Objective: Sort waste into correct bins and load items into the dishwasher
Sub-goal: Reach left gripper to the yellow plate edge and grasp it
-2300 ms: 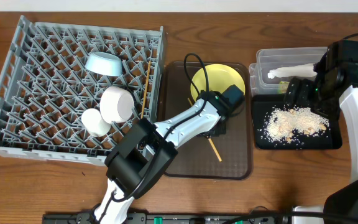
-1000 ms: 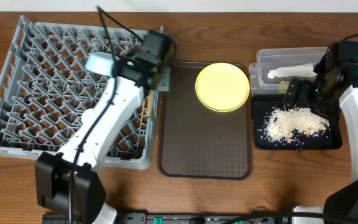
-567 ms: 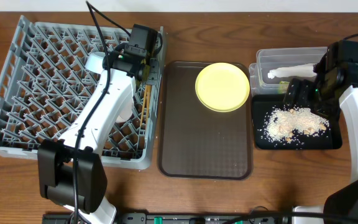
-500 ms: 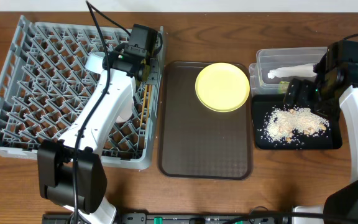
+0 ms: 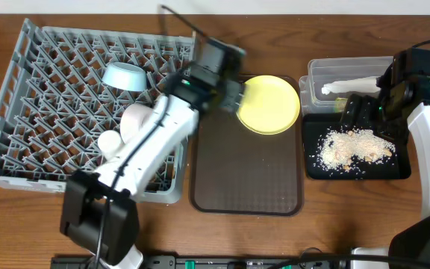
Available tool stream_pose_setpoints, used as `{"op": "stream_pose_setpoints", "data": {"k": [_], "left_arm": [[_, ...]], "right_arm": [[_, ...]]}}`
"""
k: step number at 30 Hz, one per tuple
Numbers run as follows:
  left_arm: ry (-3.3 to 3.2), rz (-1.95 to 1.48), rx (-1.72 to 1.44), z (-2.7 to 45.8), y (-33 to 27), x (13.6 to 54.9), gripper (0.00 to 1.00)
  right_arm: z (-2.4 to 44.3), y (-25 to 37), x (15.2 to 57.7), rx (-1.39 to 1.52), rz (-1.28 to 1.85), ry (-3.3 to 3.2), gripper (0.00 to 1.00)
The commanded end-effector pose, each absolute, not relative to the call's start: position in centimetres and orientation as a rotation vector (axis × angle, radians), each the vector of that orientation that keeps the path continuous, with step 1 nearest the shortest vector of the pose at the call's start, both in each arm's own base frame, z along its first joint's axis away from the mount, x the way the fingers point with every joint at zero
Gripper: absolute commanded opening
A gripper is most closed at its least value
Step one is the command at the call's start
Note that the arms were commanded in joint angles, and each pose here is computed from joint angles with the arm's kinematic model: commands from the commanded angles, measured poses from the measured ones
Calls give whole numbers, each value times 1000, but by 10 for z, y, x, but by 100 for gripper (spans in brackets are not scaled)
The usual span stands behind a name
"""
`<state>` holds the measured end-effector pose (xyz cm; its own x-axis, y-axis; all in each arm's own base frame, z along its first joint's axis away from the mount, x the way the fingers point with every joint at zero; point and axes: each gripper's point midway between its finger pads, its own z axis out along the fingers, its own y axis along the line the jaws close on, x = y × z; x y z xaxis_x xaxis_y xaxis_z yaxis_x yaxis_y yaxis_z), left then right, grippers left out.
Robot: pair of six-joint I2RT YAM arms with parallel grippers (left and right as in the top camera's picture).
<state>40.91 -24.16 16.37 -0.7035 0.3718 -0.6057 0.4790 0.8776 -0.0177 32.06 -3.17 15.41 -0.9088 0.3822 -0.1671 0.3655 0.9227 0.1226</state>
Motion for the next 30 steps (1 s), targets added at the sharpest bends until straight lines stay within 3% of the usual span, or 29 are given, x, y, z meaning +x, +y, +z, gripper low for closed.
{"op": "stream_pose_setpoints", "data": {"k": [1,8,15,17,22,24,28,30], "left_arm": [[2357,-219,962,137,-288,390,79],[2356,-185,1297,63,-335,353,80],[2435,-132,1376,7,-337,341,80],[2454,-126,1387,3,-334,338,73],[2523,-115,1375,-1,-325,329,42],[2549,-109,1384,-2,-321,324,25],[2545,-110,1382,0,-321,324,10],[2531,-116,1374,7,-322,326,8]], "right_arm": [[165,-32,323,549,139,2860,99],[165,-32,323,549,139,2860,99],[165,-32,322,550,139,2865,99],[165,-32,322,550,139,2865,99],[165,-32,322,550,139,2863,99],[165,-32,323,549,139,2863,99],[165,-32,322,550,139,2863,99],[165,-32,322,550,139,2864,99]]}}
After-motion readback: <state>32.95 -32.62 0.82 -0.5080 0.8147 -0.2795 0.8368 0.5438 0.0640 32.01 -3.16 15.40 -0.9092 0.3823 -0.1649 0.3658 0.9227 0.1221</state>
